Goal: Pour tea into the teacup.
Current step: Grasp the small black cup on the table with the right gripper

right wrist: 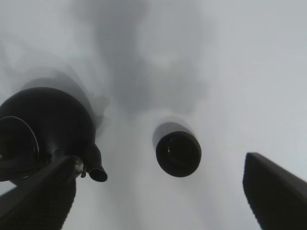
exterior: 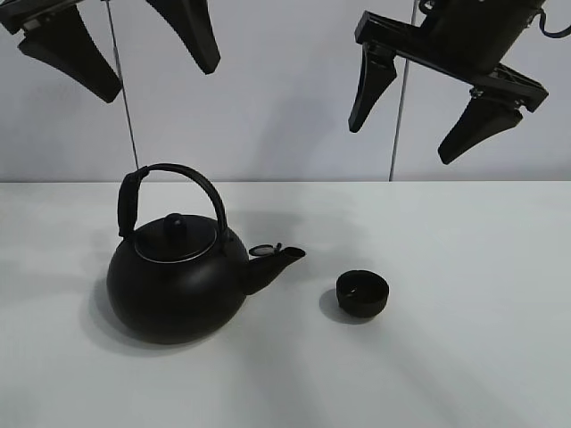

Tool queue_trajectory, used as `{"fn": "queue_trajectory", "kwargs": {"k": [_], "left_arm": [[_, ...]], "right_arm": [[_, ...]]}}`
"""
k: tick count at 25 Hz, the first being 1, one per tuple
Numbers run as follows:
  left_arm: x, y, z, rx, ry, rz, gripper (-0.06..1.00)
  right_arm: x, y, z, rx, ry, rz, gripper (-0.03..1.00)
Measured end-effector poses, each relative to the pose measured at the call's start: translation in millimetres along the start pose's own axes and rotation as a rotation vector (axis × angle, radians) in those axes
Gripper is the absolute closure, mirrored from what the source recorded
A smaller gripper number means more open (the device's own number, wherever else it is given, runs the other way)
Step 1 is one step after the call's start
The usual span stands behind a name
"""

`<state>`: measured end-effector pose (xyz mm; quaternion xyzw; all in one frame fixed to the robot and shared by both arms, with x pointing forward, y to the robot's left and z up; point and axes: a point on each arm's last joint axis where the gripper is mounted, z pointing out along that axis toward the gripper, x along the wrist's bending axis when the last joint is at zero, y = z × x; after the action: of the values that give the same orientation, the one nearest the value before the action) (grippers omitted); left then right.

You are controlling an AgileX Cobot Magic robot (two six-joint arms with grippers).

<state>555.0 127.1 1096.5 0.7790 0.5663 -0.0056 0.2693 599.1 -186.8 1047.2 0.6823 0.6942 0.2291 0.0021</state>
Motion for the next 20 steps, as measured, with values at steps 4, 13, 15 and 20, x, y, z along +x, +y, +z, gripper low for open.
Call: {"fn": "queue_trajectory", "kwargs": {"k": [4, 13, 15, 20], "left_arm": [[0.0, 0.0, 0.0, 0.0, 0.0, 0.0, 0.25], [0.0, 0.0, 0.0, 0.0, 0.0, 0.0, 0.25], [0.0, 0.0, 0.0, 0.0, 0.0, 0.0, 0.25], [0.0, 0.0, 0.0, 0.0, 0.0, 0.0, 0.25]], "right_arm": [[0.0, 0.0, 0.0, 0.0, 0.0, 0.0, 0.32], [-4.3, -5.3, 2.0, 0.048, -0.034, -0.172, 0.32], [-9.0, -12.3, 8.2, 0.088, -0.048, -0.287, 0.32], [-24.6, -41.9, 32.3, 0.228, -0.041, -0.599, 0.32]]}}
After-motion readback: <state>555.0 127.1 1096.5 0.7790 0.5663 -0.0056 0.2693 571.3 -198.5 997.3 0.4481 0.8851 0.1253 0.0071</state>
